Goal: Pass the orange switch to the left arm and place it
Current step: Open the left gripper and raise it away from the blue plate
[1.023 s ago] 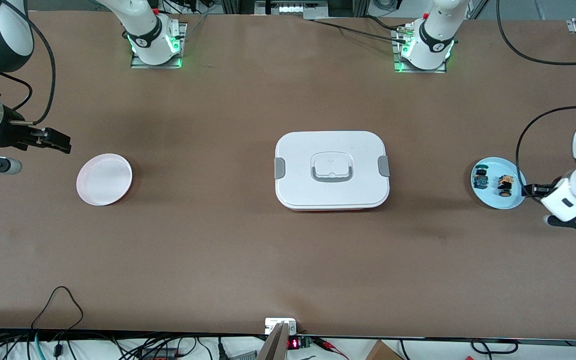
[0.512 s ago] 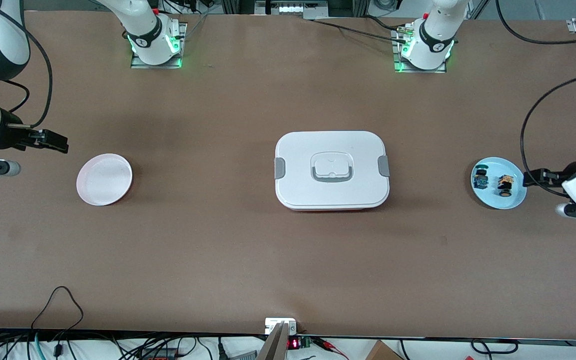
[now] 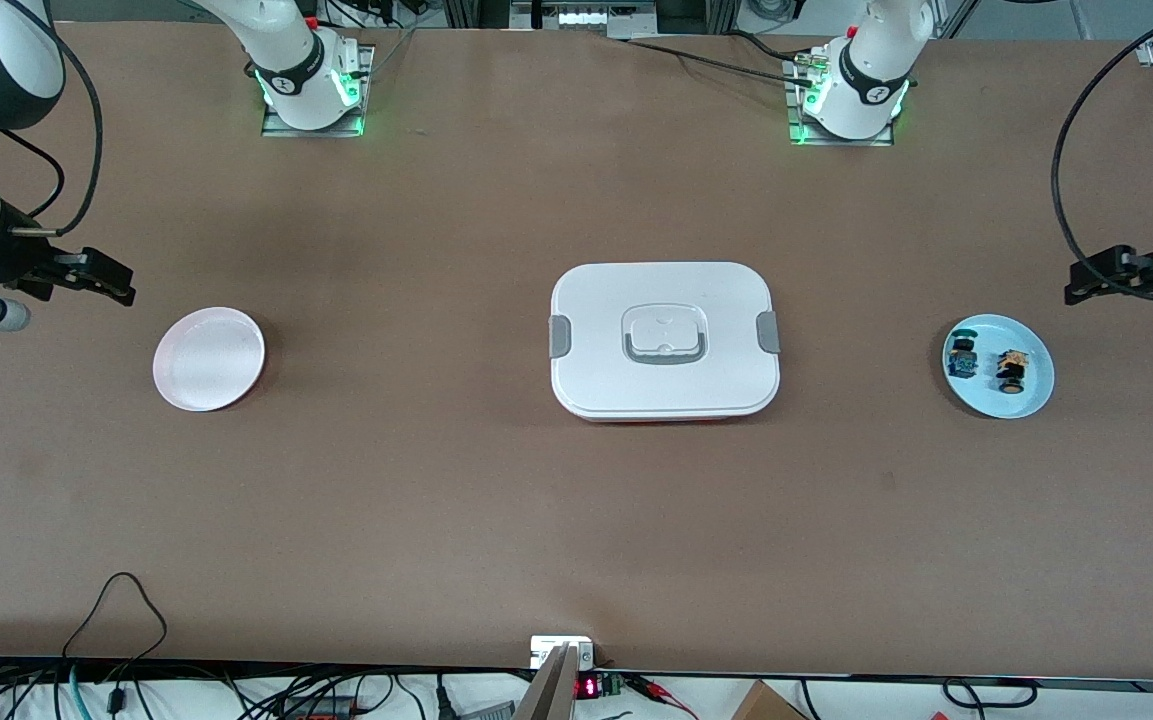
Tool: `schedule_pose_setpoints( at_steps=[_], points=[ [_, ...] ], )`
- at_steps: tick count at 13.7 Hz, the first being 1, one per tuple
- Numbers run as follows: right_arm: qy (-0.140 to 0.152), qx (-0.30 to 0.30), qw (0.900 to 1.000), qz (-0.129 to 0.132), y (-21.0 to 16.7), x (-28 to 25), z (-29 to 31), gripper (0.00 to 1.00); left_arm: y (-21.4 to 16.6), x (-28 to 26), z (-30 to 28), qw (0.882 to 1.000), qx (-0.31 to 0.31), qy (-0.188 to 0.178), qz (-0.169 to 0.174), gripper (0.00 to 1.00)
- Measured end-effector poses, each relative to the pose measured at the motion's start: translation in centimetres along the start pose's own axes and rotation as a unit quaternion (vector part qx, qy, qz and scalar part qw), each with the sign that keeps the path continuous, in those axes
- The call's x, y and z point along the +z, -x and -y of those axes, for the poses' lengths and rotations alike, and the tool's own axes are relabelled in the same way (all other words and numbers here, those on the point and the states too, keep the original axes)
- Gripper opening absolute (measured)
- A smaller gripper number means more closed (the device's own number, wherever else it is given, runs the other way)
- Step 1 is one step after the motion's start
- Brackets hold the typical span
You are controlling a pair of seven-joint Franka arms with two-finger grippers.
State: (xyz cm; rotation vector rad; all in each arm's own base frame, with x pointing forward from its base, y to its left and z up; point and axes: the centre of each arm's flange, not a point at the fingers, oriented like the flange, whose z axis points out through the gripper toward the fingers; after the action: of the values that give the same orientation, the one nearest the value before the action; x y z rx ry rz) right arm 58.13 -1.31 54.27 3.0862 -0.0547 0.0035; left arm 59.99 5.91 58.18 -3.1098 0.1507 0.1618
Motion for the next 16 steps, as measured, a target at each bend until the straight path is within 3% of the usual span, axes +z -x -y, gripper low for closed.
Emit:
schedule_pose_setpoints(
  at_steps=[9,16],
  points=[
    [-0.005,-0.008,1.000,0.005,0.3,-3.6,0.0,1.00,5.2,2.1,1.1,0.999,-0.041,0.012,-0.006,1.00],
    [-0.005,-0.010,1.000,0.008,0.5,-3.9,0.1,1.00,5.6,2.1,1.6,0.999,-0.051,0.013,-0.006,1.00]
  ],
)
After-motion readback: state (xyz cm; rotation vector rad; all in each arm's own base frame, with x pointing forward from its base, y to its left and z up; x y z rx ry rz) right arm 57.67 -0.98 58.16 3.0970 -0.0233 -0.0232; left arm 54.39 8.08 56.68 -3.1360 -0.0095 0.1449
